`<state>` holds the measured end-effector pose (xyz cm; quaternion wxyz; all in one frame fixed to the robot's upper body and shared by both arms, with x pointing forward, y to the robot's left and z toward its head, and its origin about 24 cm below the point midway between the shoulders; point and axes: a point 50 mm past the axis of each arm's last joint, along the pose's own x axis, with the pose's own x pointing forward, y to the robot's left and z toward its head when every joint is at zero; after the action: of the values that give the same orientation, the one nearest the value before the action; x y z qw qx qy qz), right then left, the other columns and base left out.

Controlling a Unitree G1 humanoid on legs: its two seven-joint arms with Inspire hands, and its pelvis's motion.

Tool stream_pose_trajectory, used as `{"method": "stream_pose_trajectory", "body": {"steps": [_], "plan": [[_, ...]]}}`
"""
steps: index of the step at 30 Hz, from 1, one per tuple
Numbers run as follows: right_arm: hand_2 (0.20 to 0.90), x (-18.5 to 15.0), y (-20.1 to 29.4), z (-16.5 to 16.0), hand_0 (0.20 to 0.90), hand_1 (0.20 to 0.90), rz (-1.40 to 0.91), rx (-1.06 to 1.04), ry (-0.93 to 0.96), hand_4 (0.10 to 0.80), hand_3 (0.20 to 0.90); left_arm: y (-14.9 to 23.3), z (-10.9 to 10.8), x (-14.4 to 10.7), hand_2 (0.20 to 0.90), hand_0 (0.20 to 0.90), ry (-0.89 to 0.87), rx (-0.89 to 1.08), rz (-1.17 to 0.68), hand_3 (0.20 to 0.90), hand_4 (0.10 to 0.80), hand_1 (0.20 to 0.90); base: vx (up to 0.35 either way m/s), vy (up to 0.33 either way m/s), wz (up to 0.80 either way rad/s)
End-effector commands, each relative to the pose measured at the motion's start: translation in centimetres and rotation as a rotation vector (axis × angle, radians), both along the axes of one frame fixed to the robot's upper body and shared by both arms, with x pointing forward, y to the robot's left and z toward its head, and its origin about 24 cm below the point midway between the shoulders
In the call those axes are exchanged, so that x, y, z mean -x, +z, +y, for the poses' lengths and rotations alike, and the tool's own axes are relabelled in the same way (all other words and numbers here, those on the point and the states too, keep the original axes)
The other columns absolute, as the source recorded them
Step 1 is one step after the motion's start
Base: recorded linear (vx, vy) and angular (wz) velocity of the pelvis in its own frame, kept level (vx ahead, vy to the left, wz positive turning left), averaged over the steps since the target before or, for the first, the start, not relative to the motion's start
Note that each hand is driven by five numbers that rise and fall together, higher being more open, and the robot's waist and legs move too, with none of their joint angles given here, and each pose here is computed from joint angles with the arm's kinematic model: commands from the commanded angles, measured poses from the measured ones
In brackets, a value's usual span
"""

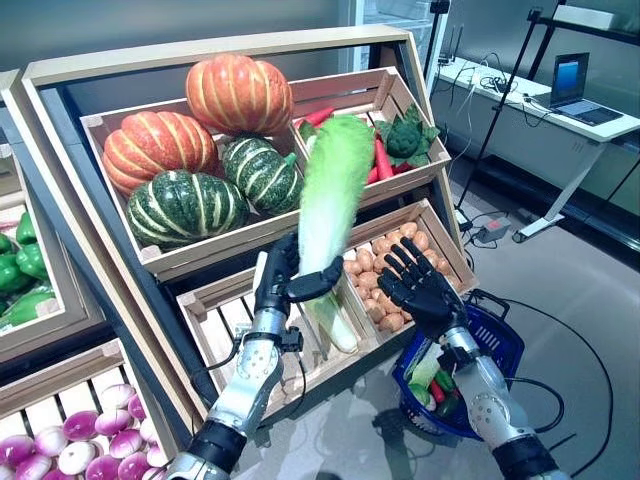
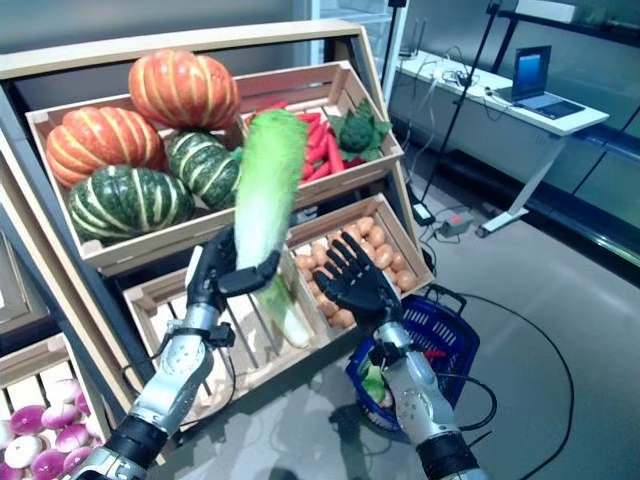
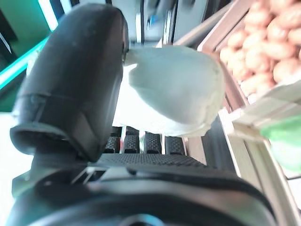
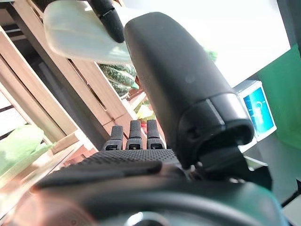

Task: Put vegetables into the basket

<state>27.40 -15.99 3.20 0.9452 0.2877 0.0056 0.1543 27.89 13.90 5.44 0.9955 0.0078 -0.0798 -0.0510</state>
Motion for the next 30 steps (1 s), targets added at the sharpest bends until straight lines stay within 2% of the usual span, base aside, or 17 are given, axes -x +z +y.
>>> {"method": "stream_pose_trajectory", "body": {"steps": [1,23,30], "plan": [[0.9,-2.6,6.9,1.1,0.9,0.9,-0.28,-0.057,0.044,0.8,0.9,6.1,-1.8,-0.6,0.3,0.3,-0.146,-0.072,-0.335,0.3,0.4,0.3,-0.014,-0.035,0.04],[0.9,-4.2,14.2,2.9,0.9,0.9,-0.472,-0.347,0.17,0.8,0.9,5.5,-4.6,0.6,0.3,0.3,-0.386,-0.295,-0.387,0.3,0.4,0.3,-0.011,-0.014,0.05],[0.9,-4.9,15.7,2.5,0.9,0.9,-0.487,-0.323,0.158,0.8,0.9,5.6,-5.2,1.2,0.3,0.3,-0.445,-0.345,-0.429,0.3,0.4,0.3,0.003,0.003,0.08]]}}
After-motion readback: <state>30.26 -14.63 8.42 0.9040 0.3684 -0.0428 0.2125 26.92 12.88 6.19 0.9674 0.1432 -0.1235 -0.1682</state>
